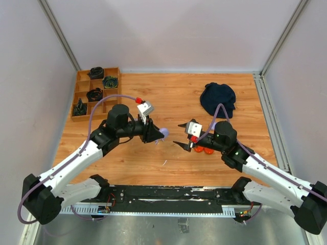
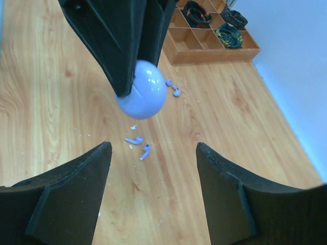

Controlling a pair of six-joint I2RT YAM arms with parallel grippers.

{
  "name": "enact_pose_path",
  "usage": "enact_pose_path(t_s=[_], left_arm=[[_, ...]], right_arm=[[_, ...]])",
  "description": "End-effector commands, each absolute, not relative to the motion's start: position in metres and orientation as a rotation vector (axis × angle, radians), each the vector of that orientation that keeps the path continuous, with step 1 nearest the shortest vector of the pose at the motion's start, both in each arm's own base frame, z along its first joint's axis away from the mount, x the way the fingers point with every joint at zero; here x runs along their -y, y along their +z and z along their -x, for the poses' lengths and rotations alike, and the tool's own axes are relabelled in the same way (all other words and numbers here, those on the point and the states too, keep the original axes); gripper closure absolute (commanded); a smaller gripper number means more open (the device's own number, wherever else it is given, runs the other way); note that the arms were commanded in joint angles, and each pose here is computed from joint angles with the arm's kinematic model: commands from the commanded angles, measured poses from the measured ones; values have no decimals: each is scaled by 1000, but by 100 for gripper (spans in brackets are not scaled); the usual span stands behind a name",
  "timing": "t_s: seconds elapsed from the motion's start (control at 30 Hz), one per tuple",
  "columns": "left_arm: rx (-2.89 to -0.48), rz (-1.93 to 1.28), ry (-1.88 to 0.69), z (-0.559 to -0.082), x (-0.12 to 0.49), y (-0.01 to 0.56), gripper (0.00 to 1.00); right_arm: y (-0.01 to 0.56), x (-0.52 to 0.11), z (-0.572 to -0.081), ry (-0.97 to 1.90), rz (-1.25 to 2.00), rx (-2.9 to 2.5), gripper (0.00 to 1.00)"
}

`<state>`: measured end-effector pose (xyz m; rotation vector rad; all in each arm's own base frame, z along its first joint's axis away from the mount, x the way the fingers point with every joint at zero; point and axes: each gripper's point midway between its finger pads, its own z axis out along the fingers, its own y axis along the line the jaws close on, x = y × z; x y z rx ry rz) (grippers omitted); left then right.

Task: Insert the wireless bluetooth earbuds into the charging case
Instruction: Pick up the charging case at the center of the board.

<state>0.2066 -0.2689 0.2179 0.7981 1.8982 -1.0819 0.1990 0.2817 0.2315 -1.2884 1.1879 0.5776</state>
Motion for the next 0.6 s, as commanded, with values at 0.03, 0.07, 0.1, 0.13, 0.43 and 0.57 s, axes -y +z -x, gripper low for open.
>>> enact_pose_path(t_s=[0.03,0.07,0.1,0.13,0.43,0.57], left_arm=[[-1604,-966,-1053,-197,272,261,84],[-1570,-994,-1050,-194,272,265,84],[-1535,-1020,-1048,-191,273,269,84],[-1503,-1045,-1045,-187,273,272,84],[-1362,-1215,-1017,-173,278,282,82],[-1345,-1230,-1033,-170,282,285,81]], right_arm=[[258,-291,-179,862,1146,-1112,34],[259,-292,-178,884,1134,-1108,35],[259,-293,-177,901,1123,-1102,35],[259,-295,-177,920,1112,-1101,36],[270,-305,-174,1030,1041,-1028,45],[270,-307,-172,1044,1047,-1007,50]])
